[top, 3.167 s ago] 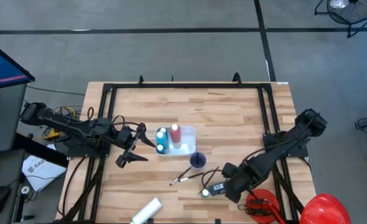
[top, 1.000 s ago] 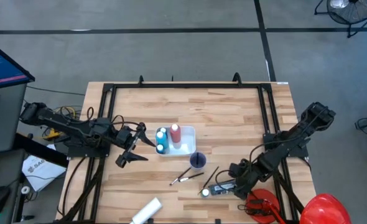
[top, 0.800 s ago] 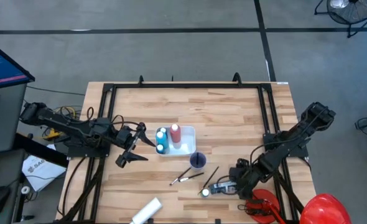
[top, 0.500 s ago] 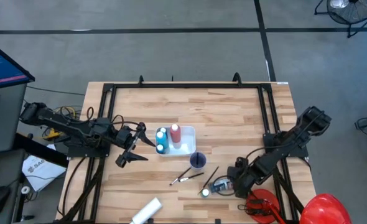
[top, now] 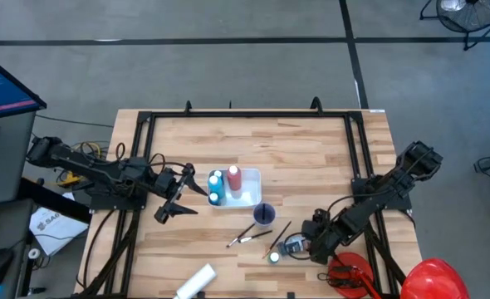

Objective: Pick & Place Paint Supplies
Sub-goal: Put the black paint bottle into the white bin

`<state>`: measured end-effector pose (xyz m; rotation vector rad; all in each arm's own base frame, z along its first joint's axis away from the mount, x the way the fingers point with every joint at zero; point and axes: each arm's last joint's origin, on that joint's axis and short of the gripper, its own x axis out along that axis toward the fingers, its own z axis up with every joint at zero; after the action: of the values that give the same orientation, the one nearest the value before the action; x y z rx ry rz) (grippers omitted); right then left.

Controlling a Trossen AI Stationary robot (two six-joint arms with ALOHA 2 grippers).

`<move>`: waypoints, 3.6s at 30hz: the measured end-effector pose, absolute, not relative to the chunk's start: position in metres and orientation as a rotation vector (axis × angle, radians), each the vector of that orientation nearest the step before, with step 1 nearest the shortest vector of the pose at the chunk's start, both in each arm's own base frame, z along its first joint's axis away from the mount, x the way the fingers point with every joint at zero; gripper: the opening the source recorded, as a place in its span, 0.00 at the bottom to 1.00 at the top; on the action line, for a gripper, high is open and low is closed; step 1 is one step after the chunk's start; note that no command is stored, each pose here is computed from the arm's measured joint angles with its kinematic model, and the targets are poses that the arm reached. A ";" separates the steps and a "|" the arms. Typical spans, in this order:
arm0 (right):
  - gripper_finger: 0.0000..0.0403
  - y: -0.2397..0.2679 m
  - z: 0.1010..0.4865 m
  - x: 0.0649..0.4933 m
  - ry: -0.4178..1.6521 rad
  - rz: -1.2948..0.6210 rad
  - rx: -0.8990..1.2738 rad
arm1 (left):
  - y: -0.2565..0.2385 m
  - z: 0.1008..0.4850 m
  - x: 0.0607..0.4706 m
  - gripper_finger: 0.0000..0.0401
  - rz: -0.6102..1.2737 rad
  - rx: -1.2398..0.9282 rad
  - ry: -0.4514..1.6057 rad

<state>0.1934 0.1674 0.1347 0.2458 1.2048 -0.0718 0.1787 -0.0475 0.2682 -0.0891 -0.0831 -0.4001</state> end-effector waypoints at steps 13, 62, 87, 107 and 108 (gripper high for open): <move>0.90 0.170 0.129 0.200 1.184 -0.087 0.295 | -0.047 0.268 0.179 0.67 -0.400 -0.089 -0.085; 0.50 0.152 0.270 0.237 1.469 -0.184 0.411 | -0.054 0.247 0.218 0.67 -0.311 -0.044 0.071; 0.50 0.109 0.354 0.318 1.279 -0.009 0.291 | -0.063 0.238 0.246 0.67 -0.243 0.081 0.177; 0.50 0.093 0.330 0.404 1.418 0.057 0.153 | -0.063 0.237 0.242 0.67 -0.245 0.105 0.214; 0.51 0.092 0.330 0.405 1.406 0.067 0.150 | -0.063 0.238 0.242 0.67 -0.247 0.103 0.204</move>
<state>0.4052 0.0924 0.3302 0.1501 1.4056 0.0666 0.2418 -0.0629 0.2382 0.1029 0.2042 -0.2474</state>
